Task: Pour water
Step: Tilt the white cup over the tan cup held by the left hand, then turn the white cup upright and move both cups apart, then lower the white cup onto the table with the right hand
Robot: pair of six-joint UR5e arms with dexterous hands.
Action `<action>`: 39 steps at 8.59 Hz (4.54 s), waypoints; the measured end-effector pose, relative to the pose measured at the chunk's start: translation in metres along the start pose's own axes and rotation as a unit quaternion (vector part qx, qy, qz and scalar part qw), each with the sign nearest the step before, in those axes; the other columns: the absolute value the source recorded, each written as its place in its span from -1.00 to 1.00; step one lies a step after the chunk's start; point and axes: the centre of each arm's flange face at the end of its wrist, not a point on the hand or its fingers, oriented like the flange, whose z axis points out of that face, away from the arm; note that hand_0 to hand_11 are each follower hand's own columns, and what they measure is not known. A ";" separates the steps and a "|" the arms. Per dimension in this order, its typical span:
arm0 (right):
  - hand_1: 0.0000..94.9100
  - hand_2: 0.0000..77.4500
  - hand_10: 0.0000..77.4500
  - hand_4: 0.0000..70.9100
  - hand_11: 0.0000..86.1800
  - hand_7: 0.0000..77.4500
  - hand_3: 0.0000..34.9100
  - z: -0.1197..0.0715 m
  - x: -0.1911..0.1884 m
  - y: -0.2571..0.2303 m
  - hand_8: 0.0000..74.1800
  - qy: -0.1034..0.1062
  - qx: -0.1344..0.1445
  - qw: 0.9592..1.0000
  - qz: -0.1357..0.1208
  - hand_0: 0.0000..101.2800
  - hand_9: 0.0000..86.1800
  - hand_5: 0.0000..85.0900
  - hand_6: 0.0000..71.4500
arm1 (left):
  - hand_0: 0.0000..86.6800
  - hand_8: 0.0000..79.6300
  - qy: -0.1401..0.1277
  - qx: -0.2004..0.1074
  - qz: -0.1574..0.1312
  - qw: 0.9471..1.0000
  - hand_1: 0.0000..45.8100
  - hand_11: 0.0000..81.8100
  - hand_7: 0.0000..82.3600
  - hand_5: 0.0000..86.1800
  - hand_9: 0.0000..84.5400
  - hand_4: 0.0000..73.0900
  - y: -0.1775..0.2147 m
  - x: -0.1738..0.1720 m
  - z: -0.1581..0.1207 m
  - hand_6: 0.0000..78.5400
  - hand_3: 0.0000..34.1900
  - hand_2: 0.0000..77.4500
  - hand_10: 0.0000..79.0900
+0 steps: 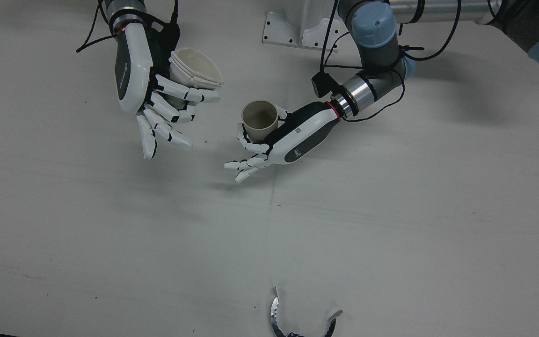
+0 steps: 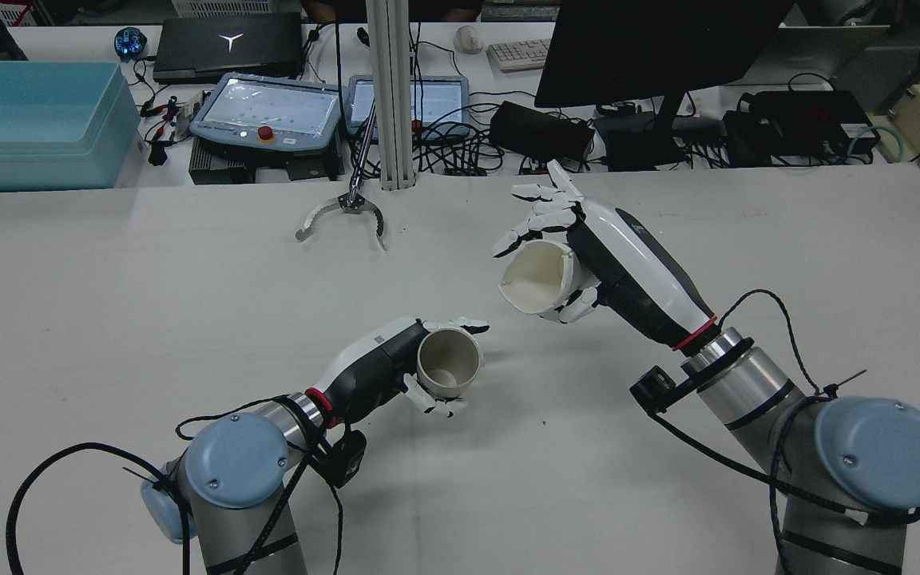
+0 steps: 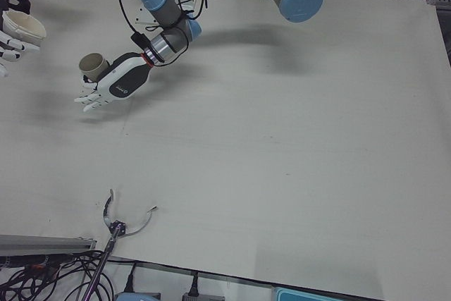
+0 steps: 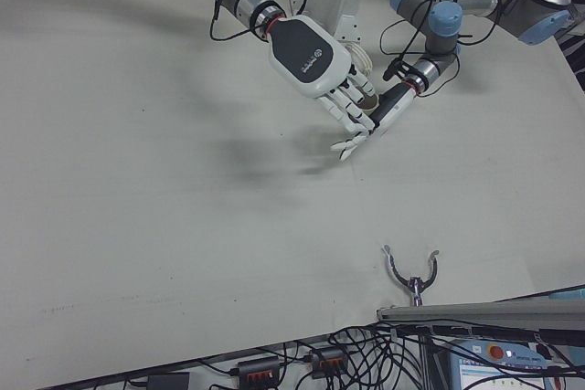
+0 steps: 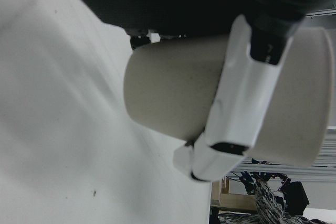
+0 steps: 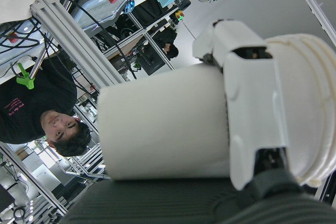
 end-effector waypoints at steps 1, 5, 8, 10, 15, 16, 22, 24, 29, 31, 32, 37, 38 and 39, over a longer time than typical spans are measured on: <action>-0.59 0.20 -0.99 0.48 -0.92 0.69 -0.98 0.001 -0.002 0.003 -0.59 0.003 -0.009 0.999 -0.039 0.58 -0.60 -0.59 0.31 | 0.84 -0.85 0.000 0.000 0.000 1.000 0.19 -0.59 -0.67 -0.04 -0.95 0.37 -0.001 0.000 0.000 -0.67 -0.99 -0.03 -0.77; -0.59 0.20 -0.99 0.45 -0.90 0.69 -0.98 0.001 0.001 -0.003 -0.56 0.019 -0.014 0.991 -0.129 0.58 -0.57 -0.59 0.31 | 0.84 -0.85 0.002 0.001 0.001 1.000 0.19 -0.59 -0.64 -0.04 -0.95 0.37 -0.004 0.001 0.000 -0.67 -0.99 -0.03 -0.77; -0.59 0.20 -0.99 0.31 -0.92 0.68 -1.00 0.010 -0.003 -0.037 -0.53 0.009 0.040 0.995 -0.095 0.58 -0.52 -0.59 0.33 | 0.84 -0.85 0.007 0.000 0.000 1.000 0.19 -0.59 -0.64 -0.04 -0.95 0.37 -0.005 0.008 0.000 -0.68 -0.99 -0.03 -0.77; -0.59 0.21 -0.97 0.05 -0.80 0.66 -1.00 0.004 0.050 -0.086 -0.41 0.005 0.141 0.986 0.086 0.28 -0.35 -0.64 0.34 | 0.84 -0.86 0.025 0.000 0.002 1.000 0.19 -0.59 -0.66 -0.04 -0.95 0.37 -0.011 0.034 -0.005 -0.67 -0.99 -0.03 -0.77; -0.59 0.23 -0.87 0.02 -0.77 0.46 -1.00 -0.070 0.133 -0.193 -0.32 0.010 0.235 0.947 0.220 0.20 -0.23 -0.67 -0.01 | 0.84 -0.86 0.068 0.047 0.010 0.996 0.19 -0.59 -0.64 -0.04 -0.97 0.37 -0.090 0.128 -0.094 -0.67 -0.99 -0.03 -0.77; -0.47 0.25 -0.83 0.14 -0.73 0.48 -1.00 -0.090 0.168 -0.216 -0.26 0.019 0.240 0.945 0.223 0.13 -0.18 -0.69 0.05 | 0.84 -0.86 0.073 0.058 0.009 0.996 0.19 -0.60 -0.64 -0.04 -0.97 0.37 -0.105 0.137 -0.111 -0.74 -0.99 -0.03 -0.77; -0.53 0.21 -0.70 0.83 -0.60 0.76 -1.00 -0.154 0.274 -0.311 0.06 0.028 0.251 0.942 0.220 0.13 0.25 -0.74 0.07 | 0.84 -0.89 0.083 0.072 0.006 0.994 0.19 -0.59 -0.67 -0.04 -0.97 0.37 -0.122 0.151 -0.130 -0.71 -1.00 -0.03 -0.77; -0.54 0.23 -0.69 0.94 -0.57 0.80 -1.00 -0.139 0.264 -0.310 0.06 0.016 0.244 0.942 0.229 0.13 0.19 -0.74 0.08 | 0.84 -0.89 0.084 0.072 0.008 0.994 0.19 -0.59 -0.67 -0.04 -0.97 0.37 -0.124 0.158 -0.133 -0.71 -1.00 -0.01 -0.77; -0.54 0.23 -0.69 0.94 -0.57 0.73 -1.00 -0.117 0.250 -0.297 0.03 -0.018 0.221 0.932 0.286 0.19 0.18 -0.71 0.11 | 0.84 -0.89 0.082 0.074 0.010 0.994 0.19 -0.60 -0.68 -0.04 -0.97 0.37 -0.127 0.160 -0.137 -0.74 -1.00 -0.01 -0.77; -0.54 0.23 -0.69 0.94 -0.57 0.70 -1.00 -0.140 0.260 -0.296 0.07 -0.007 0.223 0.925 0.308 0.16 0.22 -0.71 0.13 | 0.84 -0.89 0.082 0.075 0.010 0.994 0.19 -0.60 -0.68 -0.04 -0.96 0.37 -0.128 0.160 -0.138 -0.74 -1.00 -0.01 -0.77; -0.55 0.23 -0.69 0.94 -0.57 0.65 -1.00 -0.155 0.264 -0.300 0.07 0.001 0.228 0.924 0.308 0.14 0.22 -0.71 0.13 | 0.84 -0.89 0.082 0.075 0.010 0.994 0.19 -0.60 -0.68 -0.04 -0.96 0.37 -0.128 0.160 -0.138 -0.74 -1.00 -0.03 -0.77; -0.55 0.23 -0.86 0.68 -0.75 0.06 -1.00 -0.168 0.267 -0.303 -0.24 0.010 0.231 0.924 0.306 0.13 -0.11 -0.58 -0.22 | 0.84 -0.89 0.082 0.074 0.010 0.994 0.19 -0.60 -0.68 -0.04 -0.96 0.37 -0.127 0.160 -0.139 -0.74 -1.00 -0.03 -0.77; -0.55 0.23 -0.90 0.02 -0.82 -0.35 -1.00 -0.169 0.267 -0.302 -0.37 0.011 0.231 0.924 0.305 0.06 -0.41 -0.81 -0.27 | 0.84 -0.89 0.082 0.075 0.010 0.994 0.19 -0.60 -0.68 -0.04 -0.96 0.37 -0.128 0.160 -0.139 -0.74 -1.00 -0.03 -0.77; -0.48 0.25 -0.92 -0.29 -0.87 -0.61 -1.00 -0.168 0.268 -0.302 -0.65 0.012 0.231 0.924 0.305 0.04 -0.65 -0.77 -0.54 | 0.84 -0.89 0.082 0.075 0.010 0.994 0.19 -0.60 -0.68 -0.04 -0.97 0.37 -0.128 0.160 -0.139 -0.74 -1.00 -0.03 -0.77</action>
